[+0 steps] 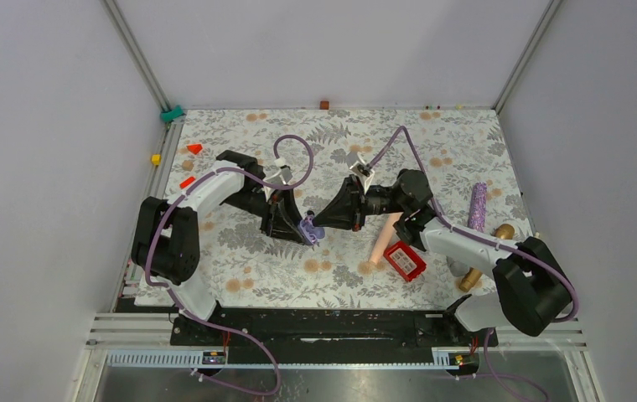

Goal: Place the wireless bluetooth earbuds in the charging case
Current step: Place the earbud in the charging case.

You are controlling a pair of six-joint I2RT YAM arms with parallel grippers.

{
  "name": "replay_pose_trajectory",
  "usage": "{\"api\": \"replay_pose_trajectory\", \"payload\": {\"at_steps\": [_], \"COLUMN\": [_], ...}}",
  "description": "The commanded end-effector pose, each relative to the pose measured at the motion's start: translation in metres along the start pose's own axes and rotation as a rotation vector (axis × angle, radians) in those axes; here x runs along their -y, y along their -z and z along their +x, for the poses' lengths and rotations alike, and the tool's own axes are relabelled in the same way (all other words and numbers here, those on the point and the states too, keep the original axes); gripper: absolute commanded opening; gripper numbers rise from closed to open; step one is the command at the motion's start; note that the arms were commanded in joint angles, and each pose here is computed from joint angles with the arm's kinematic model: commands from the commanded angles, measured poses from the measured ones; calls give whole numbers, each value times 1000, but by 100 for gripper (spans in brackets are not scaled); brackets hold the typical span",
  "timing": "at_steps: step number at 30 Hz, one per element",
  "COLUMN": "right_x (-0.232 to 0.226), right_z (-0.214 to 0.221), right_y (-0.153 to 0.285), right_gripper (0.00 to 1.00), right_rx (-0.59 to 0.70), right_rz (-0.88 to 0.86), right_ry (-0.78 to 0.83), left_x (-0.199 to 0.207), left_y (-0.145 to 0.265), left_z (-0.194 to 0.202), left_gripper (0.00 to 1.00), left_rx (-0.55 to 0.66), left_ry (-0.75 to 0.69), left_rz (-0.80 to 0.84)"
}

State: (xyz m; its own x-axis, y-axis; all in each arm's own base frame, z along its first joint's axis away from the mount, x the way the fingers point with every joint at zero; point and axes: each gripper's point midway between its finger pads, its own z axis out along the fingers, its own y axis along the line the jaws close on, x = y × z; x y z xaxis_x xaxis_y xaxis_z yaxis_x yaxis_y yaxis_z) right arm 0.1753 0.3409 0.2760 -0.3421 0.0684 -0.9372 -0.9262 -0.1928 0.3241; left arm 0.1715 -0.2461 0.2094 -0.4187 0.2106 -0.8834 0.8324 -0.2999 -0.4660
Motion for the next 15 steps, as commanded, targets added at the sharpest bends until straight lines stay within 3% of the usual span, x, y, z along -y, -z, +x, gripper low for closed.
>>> {"api": "replay_pose_trajectory", "payload": {"at_steps": [1,15], "right_x": [1,7], "right_z": [0,9], "right_y": [-4,-5], "right_gripper": [7,7], "right_rx": [11,-8], "right_rz": [-6,8], "right_ry": [58,64], "left_x": [12,12], "left_y": [-5,-6], "left_z": [-30,-29], "left_gripper": [0,0], "left_rx": [137,136], "left_ry": [-14,-6], "left_rz": [8,10]}}
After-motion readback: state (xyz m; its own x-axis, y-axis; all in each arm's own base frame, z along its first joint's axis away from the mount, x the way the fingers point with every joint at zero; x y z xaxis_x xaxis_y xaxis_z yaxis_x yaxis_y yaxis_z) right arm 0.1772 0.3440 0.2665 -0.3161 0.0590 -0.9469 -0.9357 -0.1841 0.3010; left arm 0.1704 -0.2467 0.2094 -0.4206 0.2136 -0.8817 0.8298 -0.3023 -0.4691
